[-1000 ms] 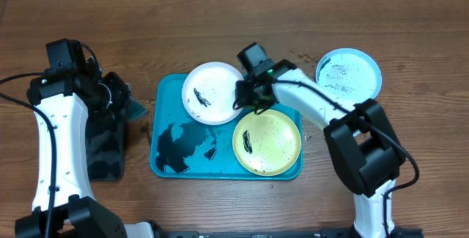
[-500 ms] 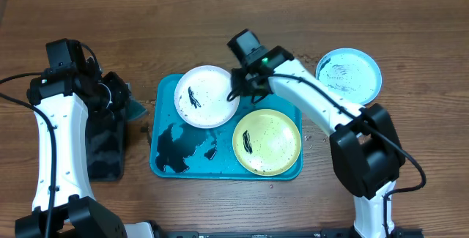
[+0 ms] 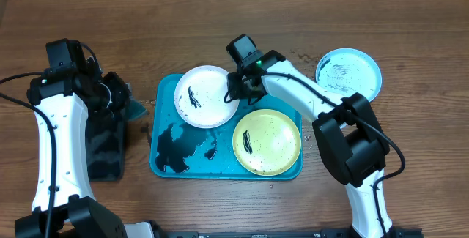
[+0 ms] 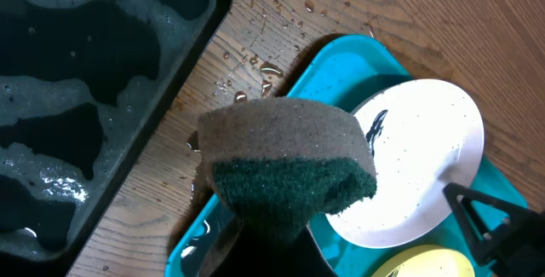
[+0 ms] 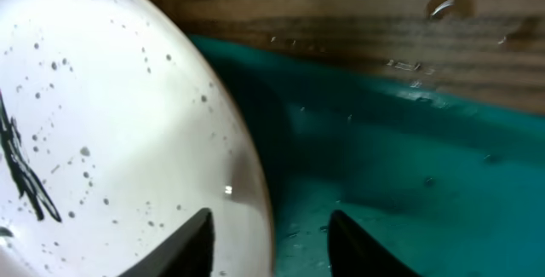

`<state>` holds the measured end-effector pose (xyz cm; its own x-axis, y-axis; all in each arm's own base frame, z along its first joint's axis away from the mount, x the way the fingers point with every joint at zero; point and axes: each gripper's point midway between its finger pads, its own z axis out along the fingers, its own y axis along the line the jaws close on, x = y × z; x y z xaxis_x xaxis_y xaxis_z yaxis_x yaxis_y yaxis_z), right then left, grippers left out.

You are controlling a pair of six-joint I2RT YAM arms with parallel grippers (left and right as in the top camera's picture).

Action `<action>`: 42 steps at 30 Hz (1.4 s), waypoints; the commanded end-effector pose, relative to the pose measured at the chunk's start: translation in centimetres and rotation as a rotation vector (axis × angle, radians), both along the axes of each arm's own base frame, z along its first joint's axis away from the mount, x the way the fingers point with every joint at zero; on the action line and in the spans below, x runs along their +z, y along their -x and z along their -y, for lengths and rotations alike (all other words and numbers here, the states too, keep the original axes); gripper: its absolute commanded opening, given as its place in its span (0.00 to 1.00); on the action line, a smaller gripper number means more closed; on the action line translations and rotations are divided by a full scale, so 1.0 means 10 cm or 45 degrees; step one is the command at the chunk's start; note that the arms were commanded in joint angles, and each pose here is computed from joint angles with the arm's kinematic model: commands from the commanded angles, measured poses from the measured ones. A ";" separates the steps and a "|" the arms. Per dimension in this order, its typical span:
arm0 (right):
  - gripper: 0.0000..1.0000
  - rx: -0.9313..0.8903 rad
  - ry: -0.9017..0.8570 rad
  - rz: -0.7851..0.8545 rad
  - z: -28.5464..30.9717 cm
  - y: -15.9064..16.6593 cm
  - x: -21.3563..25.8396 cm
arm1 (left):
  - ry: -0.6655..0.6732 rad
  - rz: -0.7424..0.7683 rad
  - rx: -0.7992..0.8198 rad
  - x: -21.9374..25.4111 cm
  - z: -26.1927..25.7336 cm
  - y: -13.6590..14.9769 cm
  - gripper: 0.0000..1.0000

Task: Clean dirty plates on tray and stack at the side
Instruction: 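Move the right gripper back and grip the white plate rim, then scrub the white plate with the left sponge while right gripper holds it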

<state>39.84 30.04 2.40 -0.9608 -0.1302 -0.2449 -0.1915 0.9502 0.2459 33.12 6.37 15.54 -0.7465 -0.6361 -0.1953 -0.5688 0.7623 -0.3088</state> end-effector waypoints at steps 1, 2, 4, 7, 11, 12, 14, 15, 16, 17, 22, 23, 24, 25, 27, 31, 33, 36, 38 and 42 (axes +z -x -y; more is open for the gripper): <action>0.28 0.018 -0.028 -0.043 -0.08 0.05 -0.04 | 0.027 0.035 -0.118 0.03 0.12 -0.02 0.04; 0.24 0.018 -0.028 -0.048 -0.09 0.06 -0.04 | 0.041 0.044 -0.138 0.03 0.14 -0.03 0.04; 0.18 0.037 -0.035 -0.076 -0.14 0.14 -0.05 | 0.089 0.096 -0.234 0.08 0.27 -0.08 0.04; 0.06 0.085 -0.072 -0.146 -0.25 0.32 -0.05 | 0.104 0.109 -0.297 0.09 0.41 -0.10 0.04; 0.04 0.040 -0.088 -0.246 -0.35 0.53 -0.05 | 0.123 0.110 -0.423 0.09 0.72 -0.10 0.04; 0.04 0.056 -0.101 -0.267 -0.40 0.59 -0.05 | 0.117 0.108 -0.452 0.09 0.78 -0.10 0.04; 0.04 0.078 -0.124 -0.303 -0.48 0.70 -0.03 | 0.087 0.101 -0.495 0.08 0.88 -0.10 0.04; 0.04 0.042 -0.122 -0.322 -0.50 0.73 -0.04 | 0.069 0.095 -0.508 0.07 0.91 -0.09 0.04; 0.04 0.006 -0.122 -0.340 -0.51 0.76 -0.04 | 0.043 0.078 -0.510 0.05 0.94 -0.08 0.04; 0.04 -0.032 -0.124 -0.357 -0.53 0.78 -0.04 | 0.030 0.062 -0.504 0.03 0.97 -0.07 0.04; 0.04 -0.200 -0.138 -0.385 -0.56 0.75 -0.04 | 0.049 -0.008 -0.463 -0.13 1.13 0.03 0.04; 0.04 -0.233 -0.125 -0.376 -0.53 0.72 -0.05 | 0.036 -0.029 -0.434 -0.19 1.13 0.05 0.04; 0.04 -0.266 -0.109 -0.369 -0.50 0.71 -0.06 | 0.017 -0.053 -0.394 -0.25 1.10 0.07 0.04; 0.05 -0.283 -0.098 -0.365 -0.49 0.70 -0.07 | 0.004 -0.067 -0.377 -0.29 1.07 0.09 0.04; 0.21 -0.271 -0.095 -0.353 -0.48 0.69 -0.07 | -0.019 -0.094 -0.370 -0.36 1.03 0.13 0.04; 0.49 -0.085 -0.109 -0.247 -0.46 0.53 -0.04 | -0.063 -0.100 -0.346 -0.38 0.97 0.13 0.04; 0.52 -0.025 -0.118 -0.200 -0.44 0.44 -0.03 | -0.062 -0.089 -0.342 -0.38 0.97 0.11 0.04; 0.52 0.045 -0.138 -0.132 -0.45 0.33 0.00 | -0.064 -0.078 -0.342 -0.38 0.97 0.09 0.04; 0.49 0.098 -0.147 -0.087 -0.48 0.28 0.02 | -0.064 -0.073 -0.340 -0.37 0.97 0.08 0.04; 0.25 0.120 -0.124 -0.108 -0.50 0.36 -0.09 | -0.062 -0.068 -0.335 -0.37 0.97 0.06 0.06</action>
